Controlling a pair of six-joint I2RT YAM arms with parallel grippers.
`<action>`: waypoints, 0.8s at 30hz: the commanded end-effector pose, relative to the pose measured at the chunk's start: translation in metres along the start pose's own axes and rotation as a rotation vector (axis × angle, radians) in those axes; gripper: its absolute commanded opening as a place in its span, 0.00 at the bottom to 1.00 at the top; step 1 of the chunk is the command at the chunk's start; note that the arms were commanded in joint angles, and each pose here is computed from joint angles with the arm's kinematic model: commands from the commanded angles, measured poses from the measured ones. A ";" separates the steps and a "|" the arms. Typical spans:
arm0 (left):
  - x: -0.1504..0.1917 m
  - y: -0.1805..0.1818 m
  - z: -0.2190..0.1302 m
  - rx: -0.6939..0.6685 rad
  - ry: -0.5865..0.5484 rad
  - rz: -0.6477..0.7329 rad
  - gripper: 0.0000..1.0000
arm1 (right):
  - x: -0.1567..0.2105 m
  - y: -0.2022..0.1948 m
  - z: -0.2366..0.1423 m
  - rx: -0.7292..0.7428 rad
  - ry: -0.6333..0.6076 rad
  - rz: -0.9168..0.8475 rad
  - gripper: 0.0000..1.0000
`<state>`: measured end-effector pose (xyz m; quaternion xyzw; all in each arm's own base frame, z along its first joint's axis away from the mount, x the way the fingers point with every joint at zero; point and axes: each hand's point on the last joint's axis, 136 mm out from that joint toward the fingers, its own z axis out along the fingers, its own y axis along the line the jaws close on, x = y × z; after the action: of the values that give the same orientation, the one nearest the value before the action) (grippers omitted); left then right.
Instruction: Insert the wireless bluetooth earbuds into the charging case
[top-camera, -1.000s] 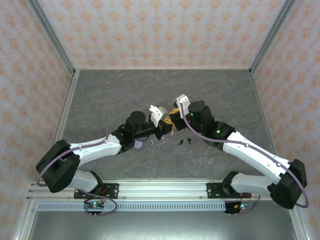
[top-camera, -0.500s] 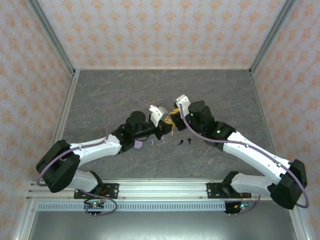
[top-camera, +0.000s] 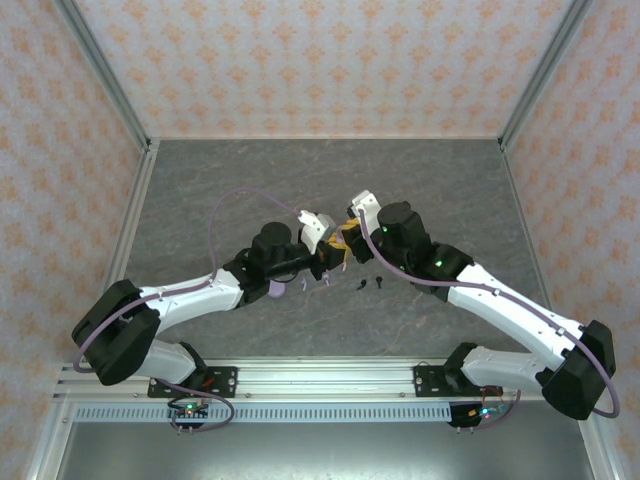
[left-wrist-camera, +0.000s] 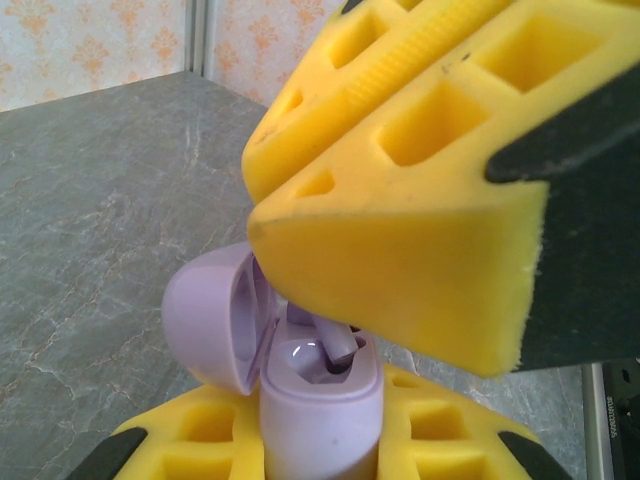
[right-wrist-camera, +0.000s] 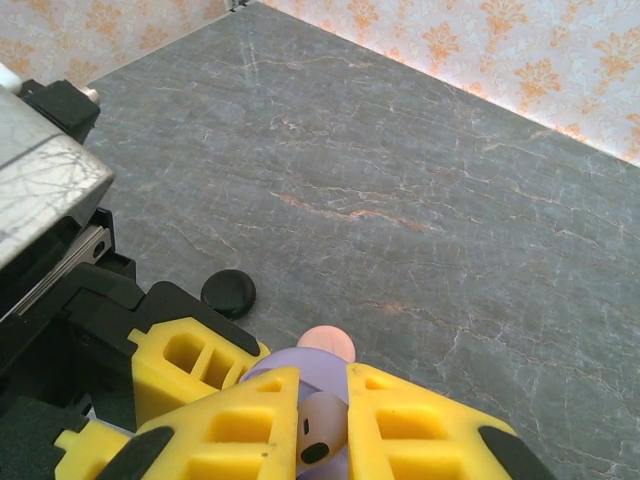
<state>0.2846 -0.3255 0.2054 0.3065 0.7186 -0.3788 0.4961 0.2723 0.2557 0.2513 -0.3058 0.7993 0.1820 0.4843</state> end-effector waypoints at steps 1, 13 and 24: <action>-0.021 -0.007 0.000 0.016 -0.061 0.038 0.00 | 0.002 0.012 -0.003 -0.063 0.026 -0.006 0.15; -0.024 -0.007 -0.001 0.018 -0.077 0.036 0.00 | 0.007 0.020 -0.001 -0.109 0.055 0.010 0.16; -0.028 -0.008 -0.001 0.026 -0.106 0.033 0.00 | 0.001 0.018 -0.004 -0.098 0.061 0.036 0.22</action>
<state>0.2821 -0.3278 0.2091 0.3114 0.7108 -0.3880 0.4972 0.2644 0.2636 0.2506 -0.3156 0.8039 0.2083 0.4592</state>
